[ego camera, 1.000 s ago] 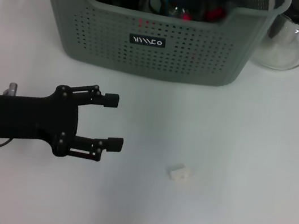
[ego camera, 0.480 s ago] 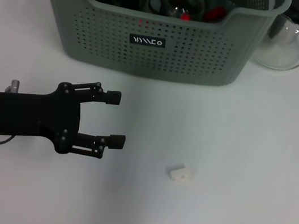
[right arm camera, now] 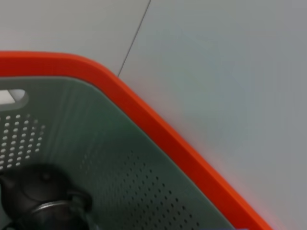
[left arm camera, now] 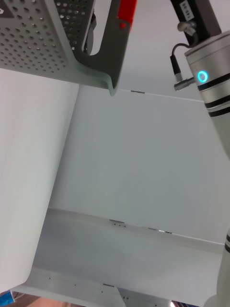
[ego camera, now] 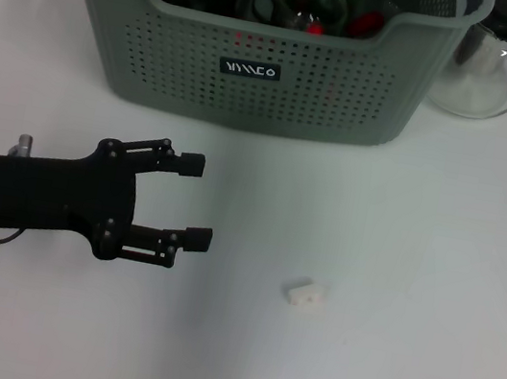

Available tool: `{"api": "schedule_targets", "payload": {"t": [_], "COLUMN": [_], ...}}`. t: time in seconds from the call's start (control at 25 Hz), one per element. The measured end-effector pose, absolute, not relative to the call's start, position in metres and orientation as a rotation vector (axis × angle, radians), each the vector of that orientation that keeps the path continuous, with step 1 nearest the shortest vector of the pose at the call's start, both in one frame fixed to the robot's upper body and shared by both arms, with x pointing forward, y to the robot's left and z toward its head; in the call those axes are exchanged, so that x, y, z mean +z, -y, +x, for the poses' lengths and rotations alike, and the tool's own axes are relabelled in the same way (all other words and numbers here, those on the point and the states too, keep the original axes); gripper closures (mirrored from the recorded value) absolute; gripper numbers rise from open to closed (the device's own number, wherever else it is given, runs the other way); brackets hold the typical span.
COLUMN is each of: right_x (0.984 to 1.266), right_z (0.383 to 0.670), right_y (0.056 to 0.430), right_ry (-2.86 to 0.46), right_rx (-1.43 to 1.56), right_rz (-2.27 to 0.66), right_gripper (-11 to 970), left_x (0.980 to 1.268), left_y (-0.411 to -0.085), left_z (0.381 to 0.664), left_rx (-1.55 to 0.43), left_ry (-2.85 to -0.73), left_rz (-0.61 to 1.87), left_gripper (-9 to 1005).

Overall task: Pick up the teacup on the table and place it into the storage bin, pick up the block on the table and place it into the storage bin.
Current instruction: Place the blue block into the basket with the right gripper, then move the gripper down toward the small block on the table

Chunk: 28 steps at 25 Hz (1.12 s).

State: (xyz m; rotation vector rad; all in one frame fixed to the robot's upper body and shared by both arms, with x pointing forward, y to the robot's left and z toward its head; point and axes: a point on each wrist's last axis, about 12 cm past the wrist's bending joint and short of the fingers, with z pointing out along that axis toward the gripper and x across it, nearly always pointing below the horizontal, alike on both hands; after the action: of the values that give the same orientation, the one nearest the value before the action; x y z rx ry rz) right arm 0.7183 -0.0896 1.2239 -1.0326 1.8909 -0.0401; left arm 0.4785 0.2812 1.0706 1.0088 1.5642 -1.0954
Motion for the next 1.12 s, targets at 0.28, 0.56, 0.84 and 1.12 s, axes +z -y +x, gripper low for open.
{"api": "schedule_targets", "payload": {"t": [0.28,0.56,0.84,1.12], "right_x": [1.229,1.263,1.295,1.283], "right_z": [0.716,0.69,0.628,0.58], "right_y": [0.092,0.095,0.125,0.166], "right_ry": [-1.88,-1.826,-1.676,-1.706], "right_rx": [-0.035,0.176,0.494,0.675], "right_rz": [-1.018,-1.04,-1.183,-1.42], "right_gripper": [276,228,201,200], "left_x": [1.07,1.071,1.071,1.07], "left_y": [-0.281,-0.282,-0.281,-0.283], "left_z": [0.478,0.476,0.476,0.473], "left_rx": [-1.1,-1.112,-1.121,-1.117], "left_ry": [-1.564,-1.559,-1.556,-1.564], "left_rz": [1.008,1.003,1.008,1.008], "left_gripper": [121,122,122,122]}}
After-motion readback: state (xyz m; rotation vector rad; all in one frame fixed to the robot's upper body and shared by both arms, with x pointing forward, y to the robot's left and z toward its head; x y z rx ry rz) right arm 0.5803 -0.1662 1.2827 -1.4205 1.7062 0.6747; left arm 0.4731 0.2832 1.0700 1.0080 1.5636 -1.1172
